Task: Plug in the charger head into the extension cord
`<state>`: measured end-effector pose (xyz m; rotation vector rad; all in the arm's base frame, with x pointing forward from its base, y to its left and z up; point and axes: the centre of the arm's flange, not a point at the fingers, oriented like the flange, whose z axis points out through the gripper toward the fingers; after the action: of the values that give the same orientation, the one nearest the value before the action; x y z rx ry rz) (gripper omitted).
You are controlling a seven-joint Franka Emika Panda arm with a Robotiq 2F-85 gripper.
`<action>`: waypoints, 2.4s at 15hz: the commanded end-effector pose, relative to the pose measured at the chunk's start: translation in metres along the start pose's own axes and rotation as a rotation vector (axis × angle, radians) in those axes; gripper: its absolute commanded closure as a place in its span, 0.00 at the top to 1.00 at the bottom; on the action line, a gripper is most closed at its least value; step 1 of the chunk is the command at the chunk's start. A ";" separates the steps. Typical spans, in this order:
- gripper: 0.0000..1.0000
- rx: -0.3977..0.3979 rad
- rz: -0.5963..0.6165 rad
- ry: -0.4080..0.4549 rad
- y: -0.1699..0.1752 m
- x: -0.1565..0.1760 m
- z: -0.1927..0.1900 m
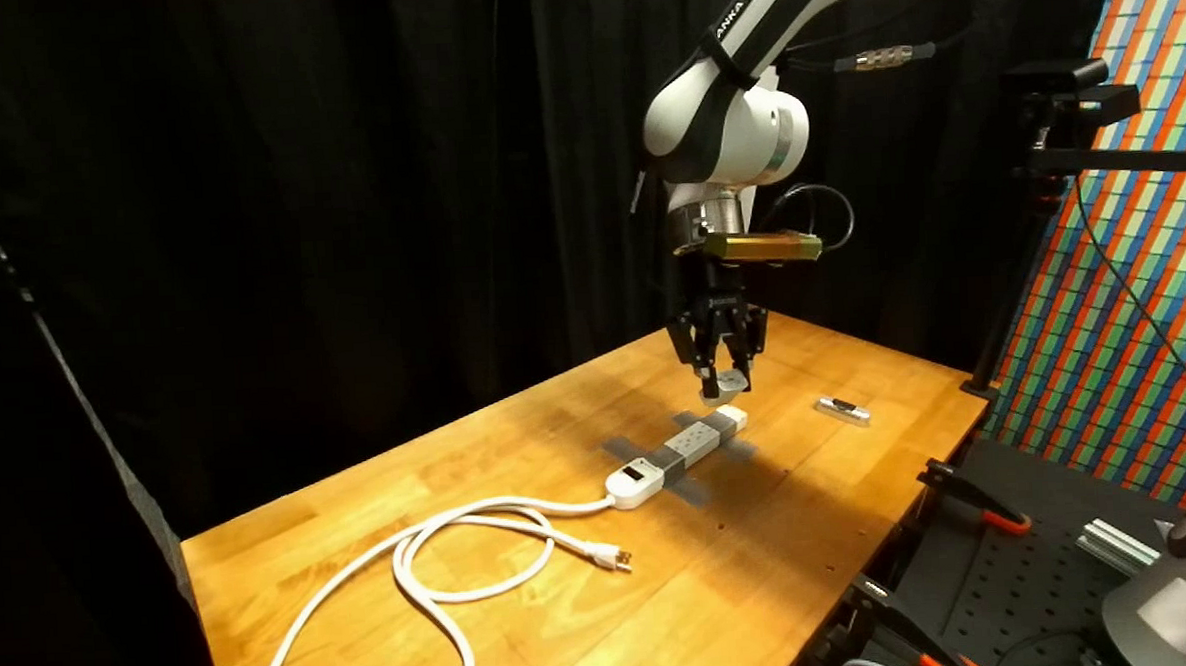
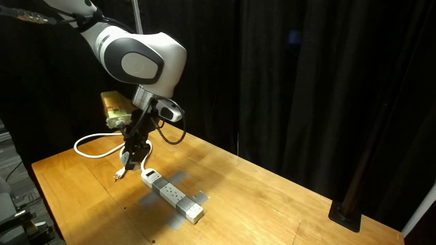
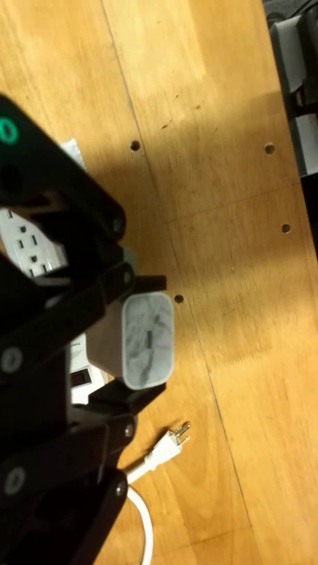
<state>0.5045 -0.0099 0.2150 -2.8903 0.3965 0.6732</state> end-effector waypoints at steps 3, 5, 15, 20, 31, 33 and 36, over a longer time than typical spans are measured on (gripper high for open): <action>0.48 -0.021 0.055 0.002 -0.008 -0.002 0.002; 0.23 -0.021 0.065 0.003 -0.006 -0.001 0.001; 0.23 -0.057 0.051 -0.163 -0.023 0.093 0.031; 0.23 -0.072 0.066 -0.202 -0.017 0.136 0.053; 0.23 -0.044 0.037 -0.336 0.007 0.160 0.055; 0.23 -0.061 0.032 -0.345 0.010 0.166 0.064; 0.23 -0.074 0.035 -0.398 0.015 0.169 0.073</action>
<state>0.6043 -0.0410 0.0782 -2.7330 0.4113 1.2041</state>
